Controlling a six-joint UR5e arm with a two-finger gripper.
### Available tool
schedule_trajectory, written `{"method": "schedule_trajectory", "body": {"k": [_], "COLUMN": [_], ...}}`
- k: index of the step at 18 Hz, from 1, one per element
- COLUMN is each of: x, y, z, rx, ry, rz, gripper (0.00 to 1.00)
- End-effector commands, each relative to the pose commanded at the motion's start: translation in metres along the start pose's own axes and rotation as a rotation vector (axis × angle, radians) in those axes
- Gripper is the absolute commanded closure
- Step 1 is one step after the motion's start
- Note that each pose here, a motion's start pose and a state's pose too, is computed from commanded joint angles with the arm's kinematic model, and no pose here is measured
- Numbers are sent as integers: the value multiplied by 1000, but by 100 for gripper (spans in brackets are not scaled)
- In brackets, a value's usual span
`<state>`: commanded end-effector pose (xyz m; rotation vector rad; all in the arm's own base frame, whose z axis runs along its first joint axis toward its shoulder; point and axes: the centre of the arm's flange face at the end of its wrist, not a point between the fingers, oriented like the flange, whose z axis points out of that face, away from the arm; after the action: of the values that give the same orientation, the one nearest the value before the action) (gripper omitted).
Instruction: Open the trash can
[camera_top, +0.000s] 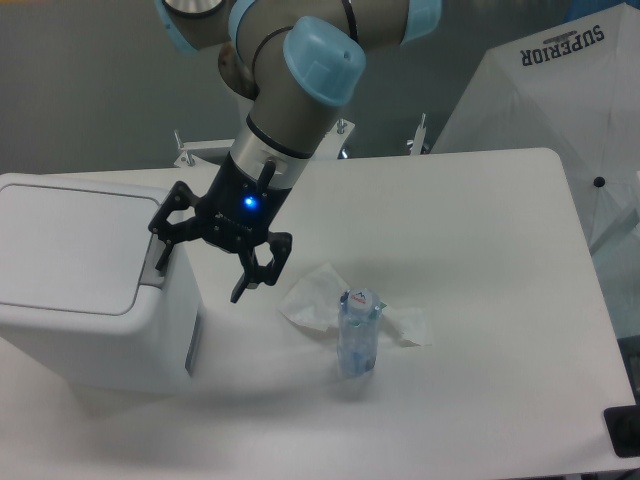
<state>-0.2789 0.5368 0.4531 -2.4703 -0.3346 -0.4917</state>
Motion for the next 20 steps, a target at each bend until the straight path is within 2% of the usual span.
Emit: {"method": "schedule_trajectory", "body": {"k": [14,17,20], "x": [-1,4,-12], "y": [-3,-13,-25], "z": [0,-14,-43], "rx": [3,32,83], "ry": [-3,-15,-54], "rz": [1,23,22], "gripper": [0,0,0]}}
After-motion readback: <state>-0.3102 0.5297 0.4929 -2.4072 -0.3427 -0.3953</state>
